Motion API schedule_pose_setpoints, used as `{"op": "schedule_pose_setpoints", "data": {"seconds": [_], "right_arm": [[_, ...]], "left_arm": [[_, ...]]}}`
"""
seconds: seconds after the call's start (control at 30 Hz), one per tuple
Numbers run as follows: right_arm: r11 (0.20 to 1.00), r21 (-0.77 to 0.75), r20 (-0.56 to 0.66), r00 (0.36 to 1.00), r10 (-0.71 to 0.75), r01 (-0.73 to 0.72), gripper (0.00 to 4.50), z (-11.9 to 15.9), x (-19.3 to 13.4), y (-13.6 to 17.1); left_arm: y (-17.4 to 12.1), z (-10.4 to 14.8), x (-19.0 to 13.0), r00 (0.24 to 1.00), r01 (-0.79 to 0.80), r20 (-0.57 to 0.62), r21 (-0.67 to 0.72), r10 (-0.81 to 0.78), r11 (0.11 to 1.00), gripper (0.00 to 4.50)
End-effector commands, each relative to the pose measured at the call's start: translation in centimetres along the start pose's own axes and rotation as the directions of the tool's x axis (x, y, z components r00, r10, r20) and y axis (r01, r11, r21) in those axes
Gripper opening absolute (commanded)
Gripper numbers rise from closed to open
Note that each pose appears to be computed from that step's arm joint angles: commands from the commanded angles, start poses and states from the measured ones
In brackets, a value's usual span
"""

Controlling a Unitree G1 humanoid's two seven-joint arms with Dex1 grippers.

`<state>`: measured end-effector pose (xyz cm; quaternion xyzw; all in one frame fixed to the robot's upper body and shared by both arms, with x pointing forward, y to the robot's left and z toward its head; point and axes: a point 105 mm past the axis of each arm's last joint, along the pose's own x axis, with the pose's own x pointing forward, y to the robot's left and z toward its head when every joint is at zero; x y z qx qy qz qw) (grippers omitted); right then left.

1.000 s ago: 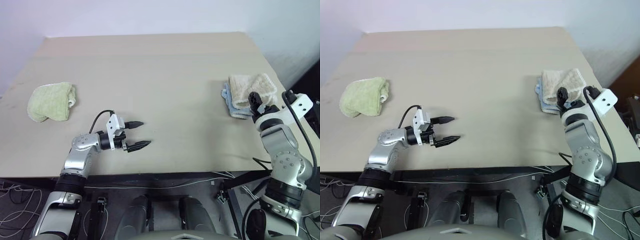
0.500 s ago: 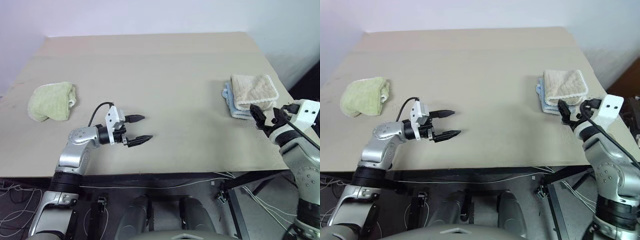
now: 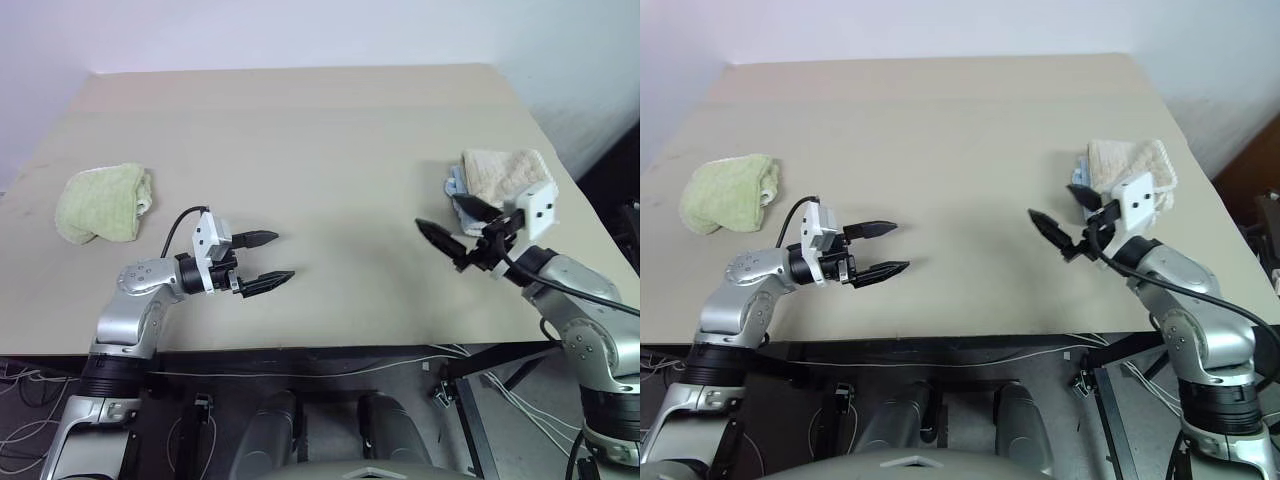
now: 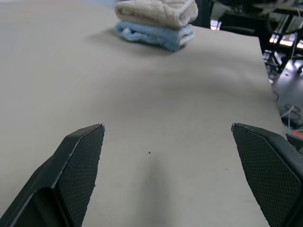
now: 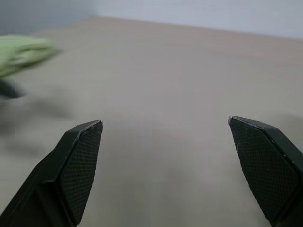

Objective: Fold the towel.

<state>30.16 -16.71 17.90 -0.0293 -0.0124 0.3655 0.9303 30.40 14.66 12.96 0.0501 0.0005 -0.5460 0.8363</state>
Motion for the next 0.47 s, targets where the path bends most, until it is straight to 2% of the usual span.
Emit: {"op": "schedule_pose_setpoints", "data": {"seconds": [0.03, 0.2, 0.47], "right_arm": [[0.985, -0.020, 0.032, 0.985, 0.171, -0.170, 4.49, 1.4, 0.9, 2.5], [0.941, -0.035, 0.011, 0.942, 0.336, -0.335, 4.49, 1.5, 2.9, 4.3], [0.907, -0.058, 0.011, 0.909, 0.418, -0.416, 4.49, 1.7, 4.3, 4.4]], "left_arm": [[0.3, 0.9, -1.8, 0.999, -0.038, 0.032, 0.029, 0.037, 0.999, 4.50], [-0.1, 0.4, -3.8, 0.996, -0.086, -0.005, 0.033, 0.086, 0.996, 4.50], [-1.0, 0.8, -5.1, 0.984, -0.178, 0.002, 0.016, 0.178, 0.984, 4.50]]}}
